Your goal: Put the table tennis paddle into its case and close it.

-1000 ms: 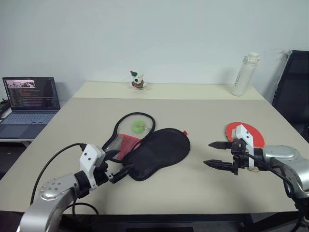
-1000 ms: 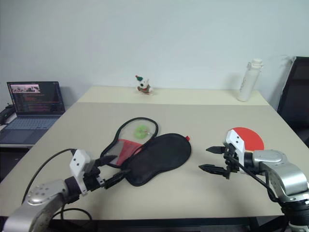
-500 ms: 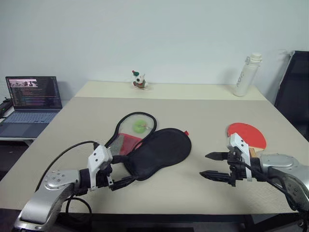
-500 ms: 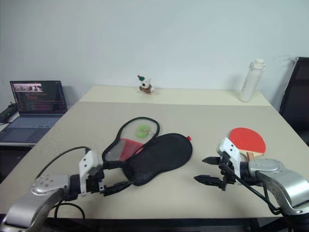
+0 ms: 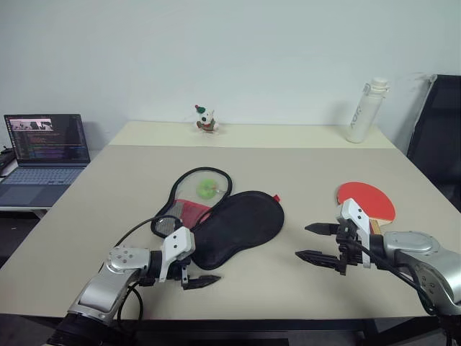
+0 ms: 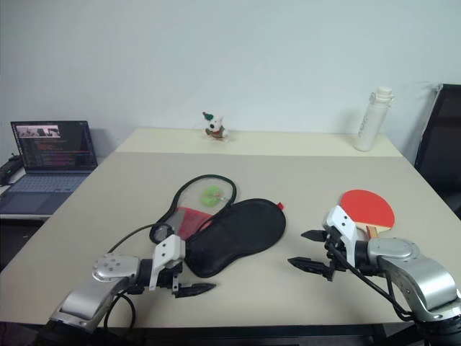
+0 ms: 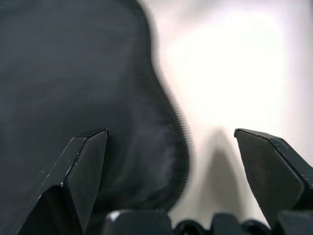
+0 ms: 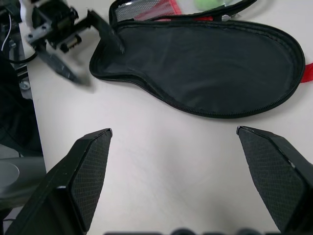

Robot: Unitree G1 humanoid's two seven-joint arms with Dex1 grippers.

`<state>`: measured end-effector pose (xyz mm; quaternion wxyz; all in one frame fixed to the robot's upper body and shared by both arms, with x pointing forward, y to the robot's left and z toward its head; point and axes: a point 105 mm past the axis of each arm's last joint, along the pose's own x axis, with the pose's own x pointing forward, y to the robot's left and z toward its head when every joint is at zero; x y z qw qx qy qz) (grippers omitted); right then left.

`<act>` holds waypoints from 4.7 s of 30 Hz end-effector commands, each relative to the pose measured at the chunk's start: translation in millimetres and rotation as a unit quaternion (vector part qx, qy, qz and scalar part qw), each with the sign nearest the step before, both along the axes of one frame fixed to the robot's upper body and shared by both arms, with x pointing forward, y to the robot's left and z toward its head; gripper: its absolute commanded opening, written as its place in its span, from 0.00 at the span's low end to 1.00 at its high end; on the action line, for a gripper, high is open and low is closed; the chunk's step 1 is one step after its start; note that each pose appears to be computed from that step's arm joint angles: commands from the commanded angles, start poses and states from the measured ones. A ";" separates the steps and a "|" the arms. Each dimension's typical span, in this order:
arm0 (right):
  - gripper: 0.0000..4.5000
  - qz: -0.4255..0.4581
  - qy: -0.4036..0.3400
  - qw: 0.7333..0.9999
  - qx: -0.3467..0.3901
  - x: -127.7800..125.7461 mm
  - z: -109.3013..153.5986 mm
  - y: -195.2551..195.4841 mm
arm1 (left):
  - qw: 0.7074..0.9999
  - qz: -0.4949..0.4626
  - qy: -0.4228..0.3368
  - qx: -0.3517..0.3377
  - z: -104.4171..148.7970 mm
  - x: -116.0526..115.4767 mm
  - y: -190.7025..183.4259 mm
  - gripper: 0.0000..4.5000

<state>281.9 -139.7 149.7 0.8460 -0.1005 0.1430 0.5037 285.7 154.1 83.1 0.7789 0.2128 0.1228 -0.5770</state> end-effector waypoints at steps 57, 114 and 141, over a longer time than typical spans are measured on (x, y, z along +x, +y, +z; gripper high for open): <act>1.00 -0.217 0.140 0.966 -0.001 67.4 -42.2 10.8 | 0.973 0.191 -0.040 -0.119 61.8 21.1 36.2 0.65; 0.01 -0.186 0.158 0.965 -0.102 128.8 -13.2 -42.3 | 0.985 0.138 -0.058 -0.091 65.4 8.7 13.3 0.66; 0.99 -0.303 0.072 0.947 -0.083 139.0 27.6 -116.6 | 0.985 0.112 -0.056 -0.121 67.6 9.1 0.2 0.66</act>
